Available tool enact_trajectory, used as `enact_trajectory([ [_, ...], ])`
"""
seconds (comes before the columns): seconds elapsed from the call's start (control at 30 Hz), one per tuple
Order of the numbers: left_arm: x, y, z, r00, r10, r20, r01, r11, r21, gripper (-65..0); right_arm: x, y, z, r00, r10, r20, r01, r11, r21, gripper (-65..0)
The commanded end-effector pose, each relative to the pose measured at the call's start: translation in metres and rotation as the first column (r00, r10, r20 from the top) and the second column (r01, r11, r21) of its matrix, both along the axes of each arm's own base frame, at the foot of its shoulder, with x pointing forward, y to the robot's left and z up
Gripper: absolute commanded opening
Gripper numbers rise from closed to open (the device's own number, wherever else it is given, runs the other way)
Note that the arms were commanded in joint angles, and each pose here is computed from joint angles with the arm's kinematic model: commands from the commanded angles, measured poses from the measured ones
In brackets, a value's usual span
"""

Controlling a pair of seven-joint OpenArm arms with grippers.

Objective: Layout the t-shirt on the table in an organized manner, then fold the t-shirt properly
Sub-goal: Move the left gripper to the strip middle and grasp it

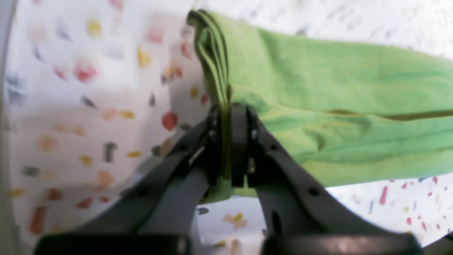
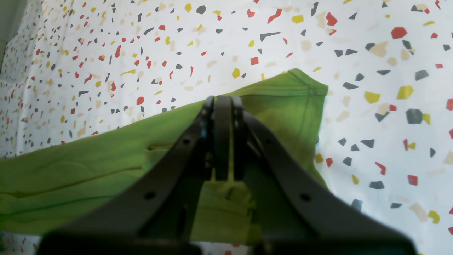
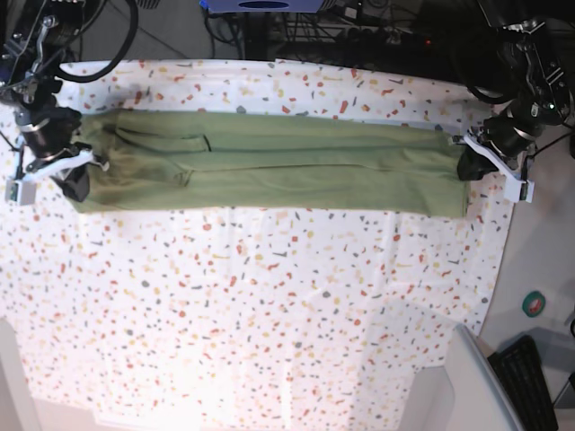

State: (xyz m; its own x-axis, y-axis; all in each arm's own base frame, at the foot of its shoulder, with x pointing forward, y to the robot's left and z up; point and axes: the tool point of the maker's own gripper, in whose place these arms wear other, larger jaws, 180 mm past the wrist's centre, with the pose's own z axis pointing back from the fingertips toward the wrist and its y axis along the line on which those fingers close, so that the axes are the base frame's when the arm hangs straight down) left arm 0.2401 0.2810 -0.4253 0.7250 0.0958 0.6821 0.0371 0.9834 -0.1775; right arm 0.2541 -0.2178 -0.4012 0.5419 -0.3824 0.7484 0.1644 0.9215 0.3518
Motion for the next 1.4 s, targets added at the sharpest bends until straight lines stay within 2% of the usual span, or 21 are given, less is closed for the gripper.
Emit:
enact_trajectory([
  [0.0,0.005,-0.008,0.011,0.999,-0.026,0.037,0.026,1.0,0.008,-65.0,0.008,-0.003,0.013,0.999,-0.002,0.053,0.003,1.0,-0.004,-65.0],
  [0.07,0.006,-0.031,0.016,0.995,-0.088,0.043,0.087,0.996,0.017,-65.0,0.008,-0.001,0.011,0.999,0.006,0.035,-0.006,1.0,-0.002,-63.6],
  [0.13,0.007,-0.058,0.018,0.987,-0.153,0.045,0.152,0.988,0.012,-65.0,0.007,0.0,0.009,1.0,0.015,0.019,-0.015,1.0,0.001,-50.4],
  [0.17,0.008,-0.074,0.018,0.983,-0.176,0.05,0.176,0.984,0.001,-65.0,0.007,0.0,0.009,1.0,0.016,0.017,-0.016,1.0,0.002,-45.8],
  [0.2,0.01,-0.086,0.02,0.981,-0.187,0.056,0.188,0.982,-0.009,-65.0,0.007,0.0,0.009,1.0,0.016,0.017,-0.016,1.0,0.002,-44.1],
  [0.37,0.015,-0.157,0.025,0.957,-0.281,0.079,0.286,0.956,-0.066,-65.0,0.006,-0.002,0.009,1.0,0.01,0.017,-0.01,1.0,0.0,-44.3],
  [0.63,0.012,-0.243,0.024,0.919,-0.388,0.075,0.395,0.906,-0.155,-65.0,0.006,-0.01,0.01,1.0,0.016,0.014,-0.015,1.0,-0.024,-44.3],
  [0.87,0.006,-0.287,0.03,0.879,-0.466,0.1,0.477,0.858,-0.192,-65.0,0.006,-0.01,0.01,1.0,0.016,0.014,-0.015,1.0,-0.024,-44.3],
  [0.97,0.0,-0.292,0.028,0.872,-0.481,0.092,0.489,0.85,-0.198,-65.0,0.006,-0.01,0.01,1.0,0.016,0.014,-0.015,1.0,-0.024,-44.3],
  [1.2,-0.007,-0.286,0.004,0.879,-0.476,0.023,0.47,0.858,-0.208,-65.0,0.006,-0.01,0.01,1.0,0.016,0.014,-0.015,1.0,-0.024,-44.3],
  [1.37,-0.006,-0.284,0.004,0.884,-0.467,0.024,0.462,0.862,-0.208,-65.0,0.006,-0.01,0.01,1.0,0.016,0.014,-0.015,1.0,-0.024,-44.3],
])
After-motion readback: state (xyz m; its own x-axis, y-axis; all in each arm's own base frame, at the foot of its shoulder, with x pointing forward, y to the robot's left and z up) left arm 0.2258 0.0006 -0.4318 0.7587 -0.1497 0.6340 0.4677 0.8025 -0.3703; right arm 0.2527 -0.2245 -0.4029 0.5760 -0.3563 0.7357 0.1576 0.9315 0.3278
